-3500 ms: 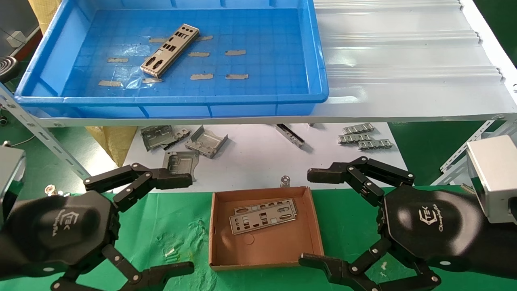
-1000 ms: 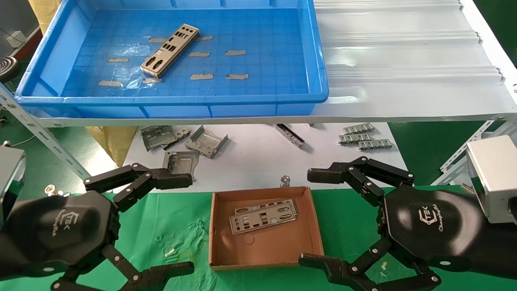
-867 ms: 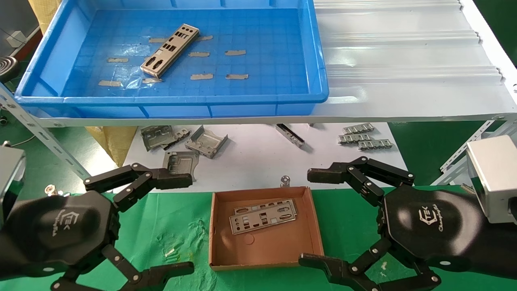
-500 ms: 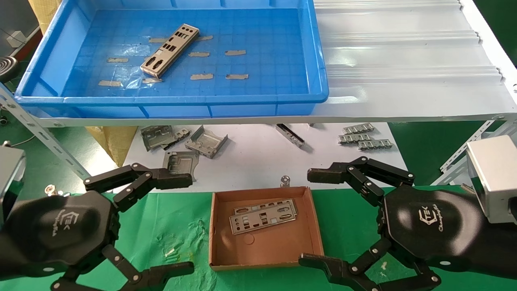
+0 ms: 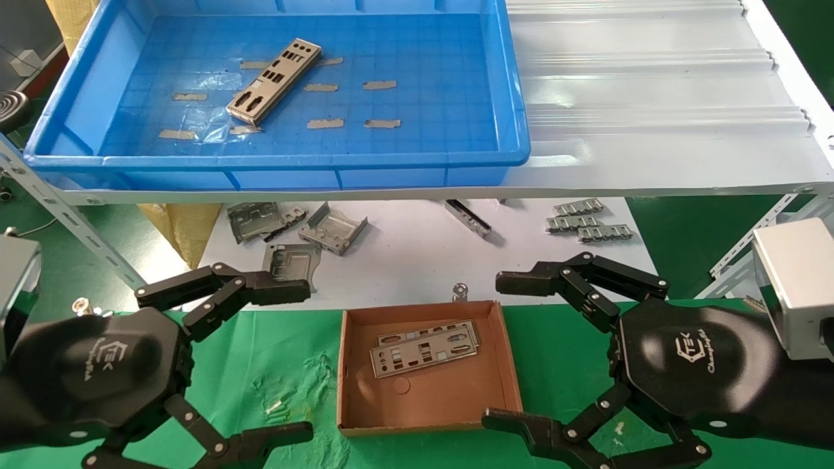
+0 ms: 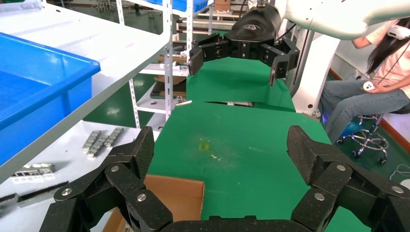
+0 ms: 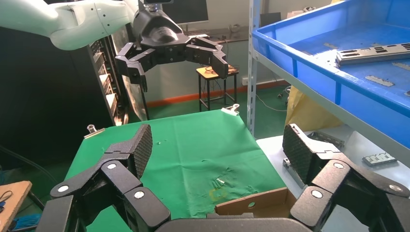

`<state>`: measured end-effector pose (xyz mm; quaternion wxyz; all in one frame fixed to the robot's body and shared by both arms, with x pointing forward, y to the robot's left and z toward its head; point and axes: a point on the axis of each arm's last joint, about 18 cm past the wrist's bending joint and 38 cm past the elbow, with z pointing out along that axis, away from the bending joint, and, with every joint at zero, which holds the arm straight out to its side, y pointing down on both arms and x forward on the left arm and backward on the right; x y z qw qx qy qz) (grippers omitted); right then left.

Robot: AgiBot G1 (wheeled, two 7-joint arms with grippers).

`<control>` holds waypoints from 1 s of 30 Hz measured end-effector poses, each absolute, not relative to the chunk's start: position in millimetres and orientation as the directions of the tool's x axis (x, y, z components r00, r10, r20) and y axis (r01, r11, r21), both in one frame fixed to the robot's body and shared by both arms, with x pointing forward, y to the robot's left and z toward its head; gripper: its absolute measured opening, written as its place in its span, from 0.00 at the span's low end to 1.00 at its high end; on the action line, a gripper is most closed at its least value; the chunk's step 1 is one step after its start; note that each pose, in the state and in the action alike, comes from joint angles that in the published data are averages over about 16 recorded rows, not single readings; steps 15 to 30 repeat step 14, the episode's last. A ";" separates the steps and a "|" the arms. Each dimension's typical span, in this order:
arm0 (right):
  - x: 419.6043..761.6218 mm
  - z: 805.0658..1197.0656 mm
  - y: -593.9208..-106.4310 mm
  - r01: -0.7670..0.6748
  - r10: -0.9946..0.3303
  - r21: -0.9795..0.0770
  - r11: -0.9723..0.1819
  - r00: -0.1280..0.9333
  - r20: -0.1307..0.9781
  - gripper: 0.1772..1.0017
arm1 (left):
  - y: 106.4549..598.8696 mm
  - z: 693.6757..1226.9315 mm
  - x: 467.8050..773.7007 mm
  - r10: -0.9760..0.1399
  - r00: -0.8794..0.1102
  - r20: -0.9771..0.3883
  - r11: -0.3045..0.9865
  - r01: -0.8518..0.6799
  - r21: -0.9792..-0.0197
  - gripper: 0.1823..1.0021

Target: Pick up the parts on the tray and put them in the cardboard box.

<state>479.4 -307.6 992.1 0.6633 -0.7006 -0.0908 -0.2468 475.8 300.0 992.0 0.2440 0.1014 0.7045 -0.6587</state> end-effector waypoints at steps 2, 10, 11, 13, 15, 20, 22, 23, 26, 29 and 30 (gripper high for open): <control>479.4 992.1 -307.6 0.455 -0.200 -0.885 -0.103 0.862 0.466 1.00 | 300.0 992.0 475.8 -0.179 -0.860 -0.477 0.112 0.464 -0.879 1.00; 479.4 992.1 -307.6 0.455 -0.200 -0.885 -0.103 0.862 0.466 1.00 | 300.0 992.0 475.8 -0.179 -0.860 -0.477 0.112 0.464 -0.879 1.00; 479.4 992.1 -307.6 0.455 -0.200 -0.885 -0.103 0.862 0.466 1.00 | 300.0 992.0 475.8 -0.179 -0.860 -0.477 0.112 0.464 -0.879 1.00; 479.4 992.1 -307.6 0.455 -0.200 -0.885 -0.103 0.862 0.466 1.00 | 300.0 992.0 475.8 -0.179 -0.860 -0.477 0.112 0.464 -0.879 1.00; 479.4 992.1 -307.6 0.455 -0.200 -0.885 -0.103 0.862 0.466 1.00 | 300.0 992.0 475.8 -0.179 -0.860 -0.477 0.112 0.464 -0.879 1.00; 479.4 992.1 -307.6 0.455 -0.200 -0.885 -0.103 0.862 0.466 1.00 | 300.0 992.0 475.8 -0.179 -0.860 -0.477 0.112 0.464 -0.879 1.00; 479.4 992.1 -307.6 0.455 -0.200 -0.885 -0.103 0.862 0.466 1.00 | 300.0 992.0 475.8 -0.179 -0.860 -0.477 0.112 0.464 -0.879 1.00; 479.4 992.1 -307.6 0.455 -0.200 -0.885 -0.103 0.862 0.466 1.00 | 300.0 992.0 475.8 -0.179 -0.860 -0.477 0.112 0.464 -0.879 1.00; 479.4 992.1 -307.6 0.455 -0.200 -0.885 -0.103 0.862 0.466 1.00 | 300.0 992.0 475.8 -0.179 -0.860 -0.477 0.112 0.464 -0.879 1.00; 479.4 992.1 -307.6 0.455 -0.200 -0.885 -0.103 0.862 0.466 1.00 | 300.0 992.0 475.8 -0.179 -0.860 -0.477 0.112 0.464 -0.879 1.00; 479.4 992.1 -307.6 0.455 -0.200 -0.885 -0.103 0.862 0.466 1.00 | 300.0 992.0 475.8 -0.179 -0.860 -0.477 0.112 0.464 -0.879 1.00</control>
